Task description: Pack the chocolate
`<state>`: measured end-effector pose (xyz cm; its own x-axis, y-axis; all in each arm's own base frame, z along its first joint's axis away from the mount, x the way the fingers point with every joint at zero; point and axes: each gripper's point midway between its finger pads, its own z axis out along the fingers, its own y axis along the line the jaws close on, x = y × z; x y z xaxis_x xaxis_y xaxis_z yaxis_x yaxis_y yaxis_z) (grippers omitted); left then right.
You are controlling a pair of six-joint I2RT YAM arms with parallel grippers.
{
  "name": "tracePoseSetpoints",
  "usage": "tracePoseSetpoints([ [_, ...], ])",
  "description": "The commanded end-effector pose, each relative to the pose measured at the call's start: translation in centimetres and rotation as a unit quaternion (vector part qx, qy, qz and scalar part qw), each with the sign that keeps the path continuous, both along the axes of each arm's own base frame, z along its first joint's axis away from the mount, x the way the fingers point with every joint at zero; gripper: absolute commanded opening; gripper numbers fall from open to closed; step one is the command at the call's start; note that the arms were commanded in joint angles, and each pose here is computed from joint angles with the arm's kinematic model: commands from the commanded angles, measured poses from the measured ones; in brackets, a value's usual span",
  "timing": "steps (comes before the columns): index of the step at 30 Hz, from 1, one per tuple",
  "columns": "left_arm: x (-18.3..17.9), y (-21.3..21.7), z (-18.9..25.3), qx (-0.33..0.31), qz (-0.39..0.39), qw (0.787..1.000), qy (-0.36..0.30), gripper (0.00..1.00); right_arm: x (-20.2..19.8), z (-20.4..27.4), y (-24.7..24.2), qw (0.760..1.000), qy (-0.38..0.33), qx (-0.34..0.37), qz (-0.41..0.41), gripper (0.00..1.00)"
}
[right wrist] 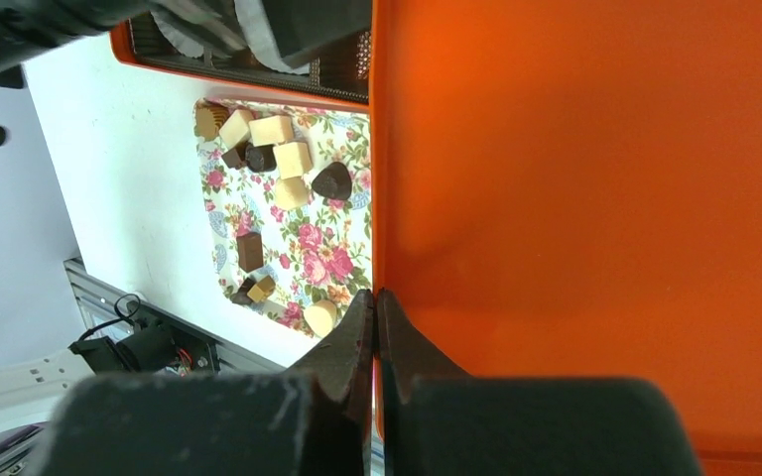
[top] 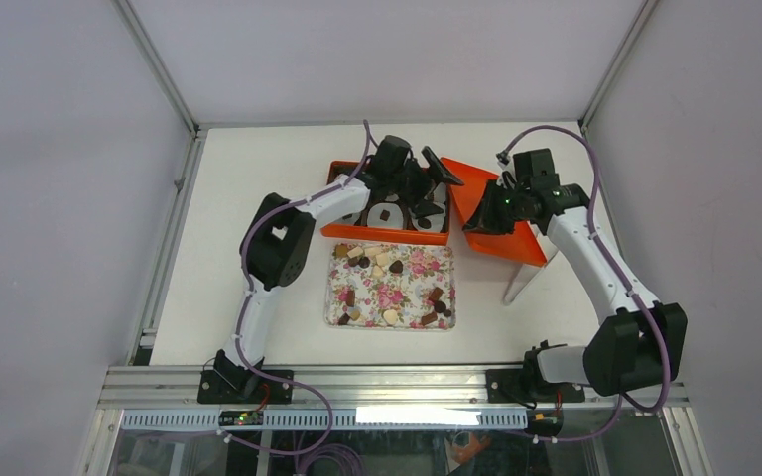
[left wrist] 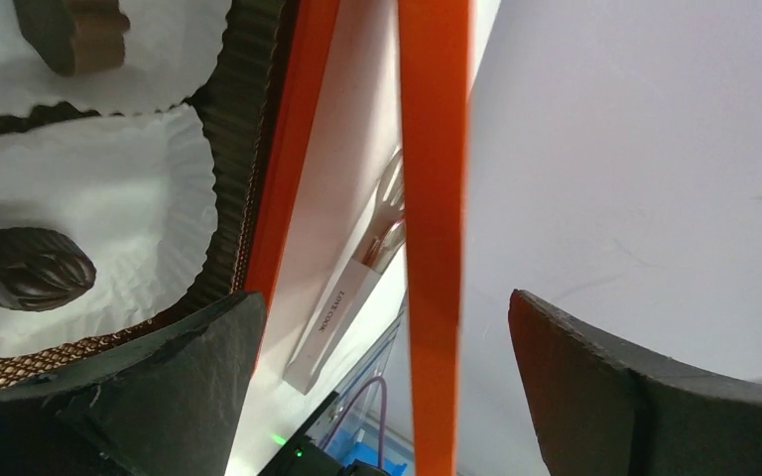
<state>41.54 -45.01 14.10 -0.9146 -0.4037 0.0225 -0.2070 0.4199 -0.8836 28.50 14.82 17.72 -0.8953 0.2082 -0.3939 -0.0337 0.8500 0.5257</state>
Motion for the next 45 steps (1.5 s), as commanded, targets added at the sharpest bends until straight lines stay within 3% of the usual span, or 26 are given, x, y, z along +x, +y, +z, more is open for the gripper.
tracePoseSetpoints([
  [1,0.0,-2.2,2.0,-0.028,-0.005,0.999,-0.019,0.96,-1.2,2.2,0.5,0.999,-0.032,0.018,0.026,0.0],
  [6,0.1,-3.1,2.8,-0.042,-0.009,0.999,-0.029,0.82,-1.9,1.9,0.4,0.999,-0.024,0.013,0.038,0.0],
  [11,0.1,-3.3,3.2,-0.048,-0.009,0.998,-0.034,0.49,-2.2,1.7,0.2,0.999,-0.024,0.008,0.044,0.0],
  [18,-0.6,-3.2,5.0,-0.05,-0.011,0.997,-0.051,0.15,-2.5,2.0,0.2,0.998,-0.027,0.007,0.05,0.0],
  [20,-0.8,-3.1,5.3,-0.05,-0.013,0.997,-0.053,0.01,-2.6,2.2,0.2,0.998,-0.028,0.007,0.053,0.0],
  [24,-2.0,-2.2,9.4,-0.06,-0.027,0.993,-0.1,0.0,-3.3,3.9,0.0,0.997,-0.041,0.005,0.066,0.0],
  [25,-2.3,-1.8,10.5,-0.058,-0.024,0.991,-0.116,0.0,-3.4,4.6,-0.1,0.997,-0.05,0.002,0.064,0.08],
  [29,-3.1,0.6,14.9,-0.036,-0.005,0.984,-0.176,0.0,-3.8,9.0,-1.1,0.991,-0.125,-0.01,0.053,0.68],
  [31,-3.5,1.5,16.8,-0.034,-0.003,0.98,-0.197,0.0,-4.0,11.8,-1.5,0.984,-0.175,-0.011,0.045,0.81],
  [36,-4.3,4.8,21.2,-0.021,-0.003,0.971,-0.236,0.0,-5.1,17.9,-1.7,0.948,-0.31,-0.014,0.075,0.87],
  [38,-4.2,7.0,22.2,-0.019,0.005,0.972,-0.234,0.0,-5.5,19.3,-2.2,0.932,-0.354,-0.033,0.075,0.82],
  [42,-4.6,13.9,23.0,-0.012,0.036,0.975,-0.22,0.0,-6.6,21.8,-2.2,0.895,-0.436,-0.045,0.086,0.8],
  [45,-4.5,19.0,23.2,-0.017,0.073,0.976,-0.207,0.0,-7.0,21.5,-0.6,0.877,-0.456,-0.047,0.145,0.81],
])
